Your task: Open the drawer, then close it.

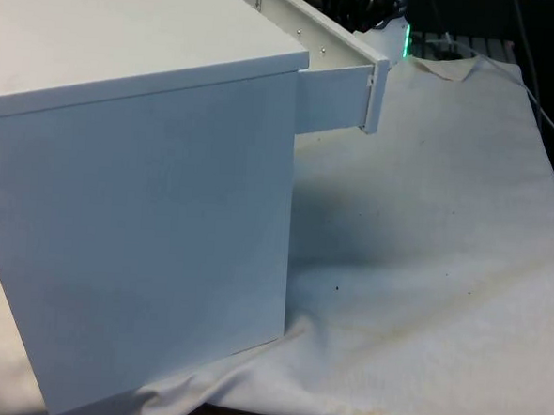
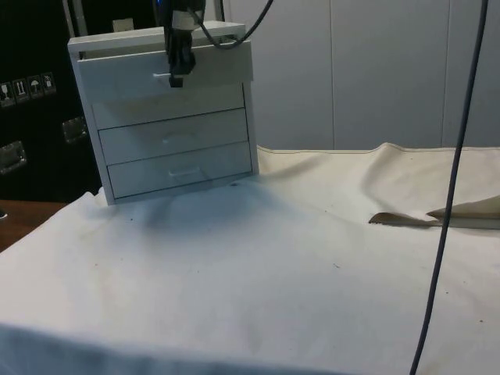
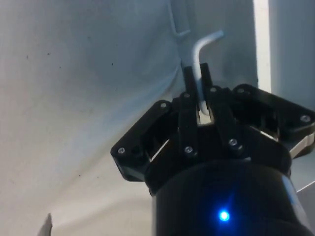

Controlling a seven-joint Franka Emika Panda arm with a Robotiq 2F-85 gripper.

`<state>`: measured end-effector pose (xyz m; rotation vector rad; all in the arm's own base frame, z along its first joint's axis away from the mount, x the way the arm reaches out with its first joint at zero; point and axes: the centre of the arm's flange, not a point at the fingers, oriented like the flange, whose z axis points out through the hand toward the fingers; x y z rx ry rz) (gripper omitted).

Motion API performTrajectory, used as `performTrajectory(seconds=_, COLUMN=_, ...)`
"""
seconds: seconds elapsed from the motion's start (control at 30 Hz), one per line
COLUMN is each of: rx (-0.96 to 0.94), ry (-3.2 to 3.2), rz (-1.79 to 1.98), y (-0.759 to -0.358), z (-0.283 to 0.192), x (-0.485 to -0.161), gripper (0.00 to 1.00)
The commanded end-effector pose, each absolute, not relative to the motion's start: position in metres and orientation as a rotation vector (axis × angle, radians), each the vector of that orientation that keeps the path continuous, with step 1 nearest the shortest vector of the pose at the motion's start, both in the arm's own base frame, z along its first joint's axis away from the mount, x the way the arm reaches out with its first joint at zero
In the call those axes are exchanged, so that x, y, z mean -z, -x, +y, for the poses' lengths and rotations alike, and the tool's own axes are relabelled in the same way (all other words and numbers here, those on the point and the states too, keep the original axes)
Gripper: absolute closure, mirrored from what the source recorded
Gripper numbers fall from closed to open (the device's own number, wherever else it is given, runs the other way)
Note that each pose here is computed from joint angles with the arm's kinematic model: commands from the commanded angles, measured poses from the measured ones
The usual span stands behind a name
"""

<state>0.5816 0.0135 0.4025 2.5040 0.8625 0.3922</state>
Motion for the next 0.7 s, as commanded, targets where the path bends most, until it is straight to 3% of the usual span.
performTrajectory(seconds=0.0, rx=-0.417, ry=-2.498, rz=0.867, y=-0.579, z=0.022, x=-0.404, gripper=1.0)
performTrajectory(seconds=0.67, rx=-0.419, ry=-2.493, rz=0.867, y=-0.559, z=0.044, x=-0.393, gripper=1.0)
